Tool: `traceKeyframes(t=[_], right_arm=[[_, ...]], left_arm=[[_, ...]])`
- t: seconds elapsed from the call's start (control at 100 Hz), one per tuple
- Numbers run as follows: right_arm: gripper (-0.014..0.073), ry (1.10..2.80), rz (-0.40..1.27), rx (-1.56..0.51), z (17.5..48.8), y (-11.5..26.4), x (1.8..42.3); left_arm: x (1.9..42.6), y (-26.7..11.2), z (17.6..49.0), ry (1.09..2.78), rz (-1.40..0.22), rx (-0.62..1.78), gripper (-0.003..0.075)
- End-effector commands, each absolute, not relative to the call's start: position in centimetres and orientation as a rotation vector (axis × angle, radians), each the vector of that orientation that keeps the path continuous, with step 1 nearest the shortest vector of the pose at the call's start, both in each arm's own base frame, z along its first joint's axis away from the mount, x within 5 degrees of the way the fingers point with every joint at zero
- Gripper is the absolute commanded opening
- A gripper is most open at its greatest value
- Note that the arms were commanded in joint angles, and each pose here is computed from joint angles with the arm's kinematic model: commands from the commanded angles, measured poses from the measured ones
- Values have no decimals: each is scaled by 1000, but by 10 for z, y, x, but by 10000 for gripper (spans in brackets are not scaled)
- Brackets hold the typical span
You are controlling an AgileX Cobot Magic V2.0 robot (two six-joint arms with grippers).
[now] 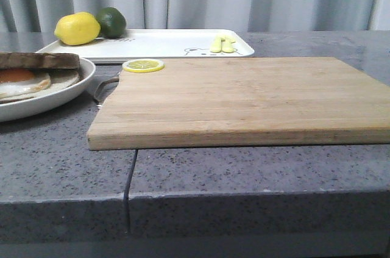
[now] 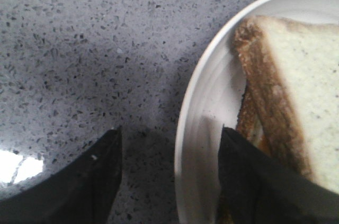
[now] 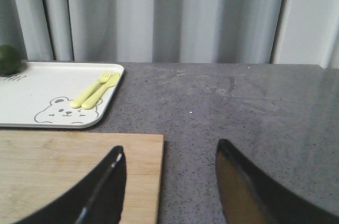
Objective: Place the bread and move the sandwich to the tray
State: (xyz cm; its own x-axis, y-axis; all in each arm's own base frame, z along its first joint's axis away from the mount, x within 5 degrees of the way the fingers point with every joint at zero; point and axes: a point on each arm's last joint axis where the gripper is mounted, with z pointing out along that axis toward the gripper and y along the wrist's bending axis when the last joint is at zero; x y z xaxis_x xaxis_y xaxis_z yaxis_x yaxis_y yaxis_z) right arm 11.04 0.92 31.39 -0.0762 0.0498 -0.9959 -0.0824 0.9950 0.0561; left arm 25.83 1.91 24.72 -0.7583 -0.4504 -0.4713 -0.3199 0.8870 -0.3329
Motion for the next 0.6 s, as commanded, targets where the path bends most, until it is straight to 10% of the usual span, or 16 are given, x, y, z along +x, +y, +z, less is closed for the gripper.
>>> traceKeyframes(t=[0.0, 0.59], right_arm=[[395, 1547, 86, -17, 330, 7, 110], [395, 1547, 86, -17, 330, 7, 110]], left_arm=[[266, 18, 262, 2398, -334, -565, 349], [272, 19, 256, 2400, -351, -596, 205]])
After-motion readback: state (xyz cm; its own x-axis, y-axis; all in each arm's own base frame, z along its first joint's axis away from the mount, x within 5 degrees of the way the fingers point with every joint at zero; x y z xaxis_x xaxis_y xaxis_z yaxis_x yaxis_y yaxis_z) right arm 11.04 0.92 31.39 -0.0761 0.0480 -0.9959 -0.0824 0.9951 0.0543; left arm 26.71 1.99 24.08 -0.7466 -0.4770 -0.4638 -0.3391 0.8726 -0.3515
